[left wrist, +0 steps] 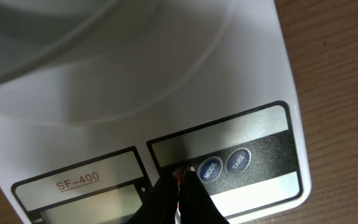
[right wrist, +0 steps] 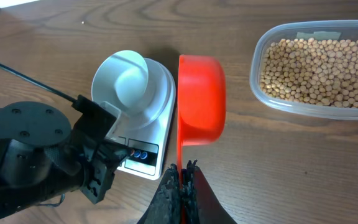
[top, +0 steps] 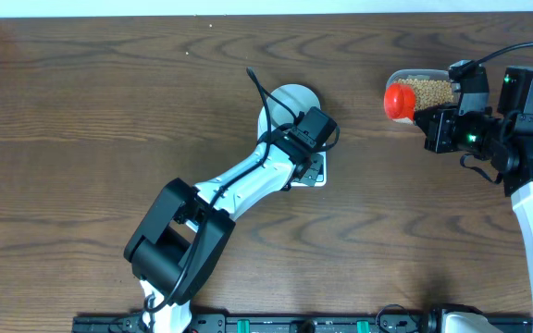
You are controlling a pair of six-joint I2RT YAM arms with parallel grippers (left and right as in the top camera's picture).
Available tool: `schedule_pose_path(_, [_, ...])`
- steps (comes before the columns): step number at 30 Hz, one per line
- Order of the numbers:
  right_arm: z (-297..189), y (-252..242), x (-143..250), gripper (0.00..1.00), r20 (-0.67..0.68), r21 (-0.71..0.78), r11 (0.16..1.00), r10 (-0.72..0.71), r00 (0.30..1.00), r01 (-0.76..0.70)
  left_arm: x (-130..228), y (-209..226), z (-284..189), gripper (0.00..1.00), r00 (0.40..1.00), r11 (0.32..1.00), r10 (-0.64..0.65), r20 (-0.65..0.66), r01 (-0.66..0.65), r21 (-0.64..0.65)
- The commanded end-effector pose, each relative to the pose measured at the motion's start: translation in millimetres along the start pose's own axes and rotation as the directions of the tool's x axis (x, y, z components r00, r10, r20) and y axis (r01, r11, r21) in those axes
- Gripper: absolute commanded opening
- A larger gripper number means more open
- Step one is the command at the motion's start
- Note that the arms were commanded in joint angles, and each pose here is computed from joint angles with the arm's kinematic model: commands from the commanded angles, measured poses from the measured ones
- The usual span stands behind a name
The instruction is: Scoop item into bowl and weigh 50g on scale
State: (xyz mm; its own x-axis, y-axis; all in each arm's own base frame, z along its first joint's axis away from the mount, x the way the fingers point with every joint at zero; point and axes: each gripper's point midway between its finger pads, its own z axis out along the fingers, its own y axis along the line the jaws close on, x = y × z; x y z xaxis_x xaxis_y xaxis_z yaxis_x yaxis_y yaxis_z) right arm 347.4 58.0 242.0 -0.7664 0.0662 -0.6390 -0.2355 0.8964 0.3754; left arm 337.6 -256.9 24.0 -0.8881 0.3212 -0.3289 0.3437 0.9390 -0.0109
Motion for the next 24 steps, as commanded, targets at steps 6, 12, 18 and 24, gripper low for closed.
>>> schedule_pose_path(6, [-7, 1, -8, 0.01, 0.026, 0.005, 1.000, -0.024, 0.999, 0.024, 3, 6, 6, 0.07, 1.000, 0.999, -0.001, 0.001, 0.001, -0.038])
schedule_pose_path(12, [-7, 1, -8, 0.01, 0.026, 0.005, 1.000, -0.023, 0.999, 0.023, 2, 9, 7, 0.07, 1.000, 0.998, 0.007, 0.003, -0.007, -0.059])
schedule_pose_path(18, [-7, 1, -8, 0.01, 0.026, 0.006, 1.000, -0.024, 0.999, 0.024, 5, 9, 11, 0.07, 1.000, 0.998, 0.008, -0.008, -0.008, -0.057])
schedule_pose_path(24, [-7, 1, -8, 0.01, 0.026, 0.006, 1.000, -0.024, 0.999, 0.024, 8, -1, 10, 0.07, 0.999, 0.998, 0.031, -0.009, -0.032, -0.049])
